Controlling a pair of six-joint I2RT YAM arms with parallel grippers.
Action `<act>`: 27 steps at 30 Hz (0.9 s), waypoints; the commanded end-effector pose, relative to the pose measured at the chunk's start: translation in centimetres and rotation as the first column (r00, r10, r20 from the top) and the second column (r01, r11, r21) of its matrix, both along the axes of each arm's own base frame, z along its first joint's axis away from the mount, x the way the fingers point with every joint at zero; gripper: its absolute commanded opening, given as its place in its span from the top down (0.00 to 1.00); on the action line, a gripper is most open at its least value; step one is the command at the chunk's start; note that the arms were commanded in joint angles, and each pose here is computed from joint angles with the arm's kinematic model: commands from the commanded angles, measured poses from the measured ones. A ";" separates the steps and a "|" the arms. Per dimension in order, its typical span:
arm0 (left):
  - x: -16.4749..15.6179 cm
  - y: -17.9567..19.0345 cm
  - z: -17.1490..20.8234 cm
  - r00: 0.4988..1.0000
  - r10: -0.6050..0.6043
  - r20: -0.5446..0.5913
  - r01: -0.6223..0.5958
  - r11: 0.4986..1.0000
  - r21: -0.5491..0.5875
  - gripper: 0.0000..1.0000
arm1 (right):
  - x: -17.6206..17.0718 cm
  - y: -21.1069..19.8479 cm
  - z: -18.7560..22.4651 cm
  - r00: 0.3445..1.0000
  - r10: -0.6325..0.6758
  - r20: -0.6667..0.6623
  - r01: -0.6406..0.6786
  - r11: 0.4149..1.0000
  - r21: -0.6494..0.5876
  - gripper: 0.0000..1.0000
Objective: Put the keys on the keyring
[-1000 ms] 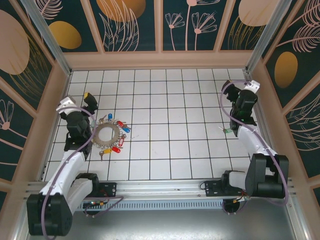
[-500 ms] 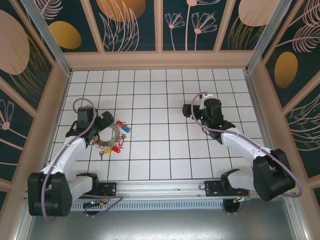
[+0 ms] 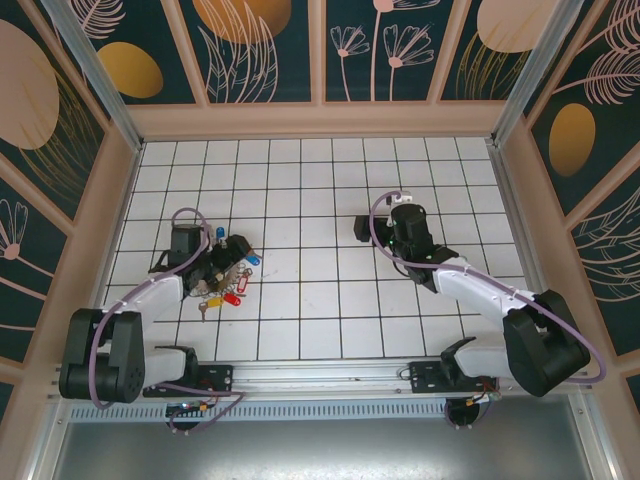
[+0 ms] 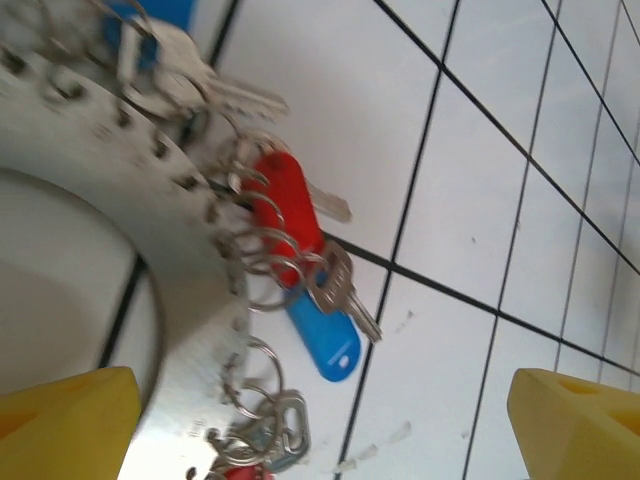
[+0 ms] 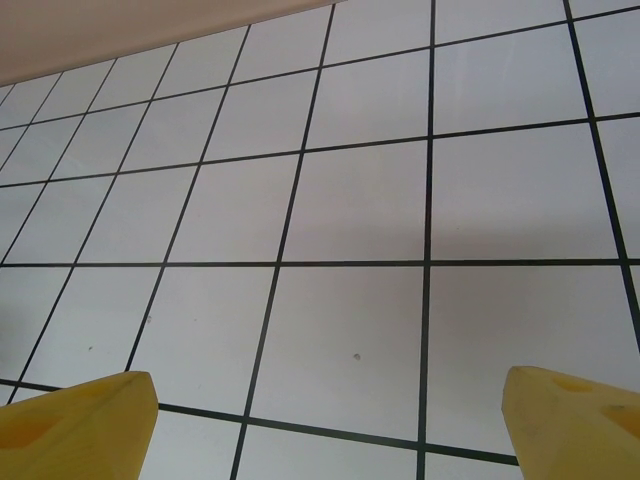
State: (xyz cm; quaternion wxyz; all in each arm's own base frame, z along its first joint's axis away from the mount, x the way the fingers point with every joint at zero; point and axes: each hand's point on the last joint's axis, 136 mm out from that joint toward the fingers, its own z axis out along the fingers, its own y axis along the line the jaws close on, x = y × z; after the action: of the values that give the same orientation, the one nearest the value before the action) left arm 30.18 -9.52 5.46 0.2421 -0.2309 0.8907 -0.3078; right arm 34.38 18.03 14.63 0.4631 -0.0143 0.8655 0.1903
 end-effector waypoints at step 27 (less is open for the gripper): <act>-1.0 -1.5 -3.8 0.995 -0.057 -0.083 0.065 0.993 0.094 0.01 | 0.3 -0.1 1.0 0.999 -0.050 0.010 0.050 0.998 0.042 0.10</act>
State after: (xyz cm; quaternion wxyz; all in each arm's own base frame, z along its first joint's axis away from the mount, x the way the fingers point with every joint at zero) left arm 30.39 -10.34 3.50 0.2368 -0.2001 0.9182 -0.2467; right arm 34.62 17.73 14.78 0.4618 0.0073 0.8669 0.1874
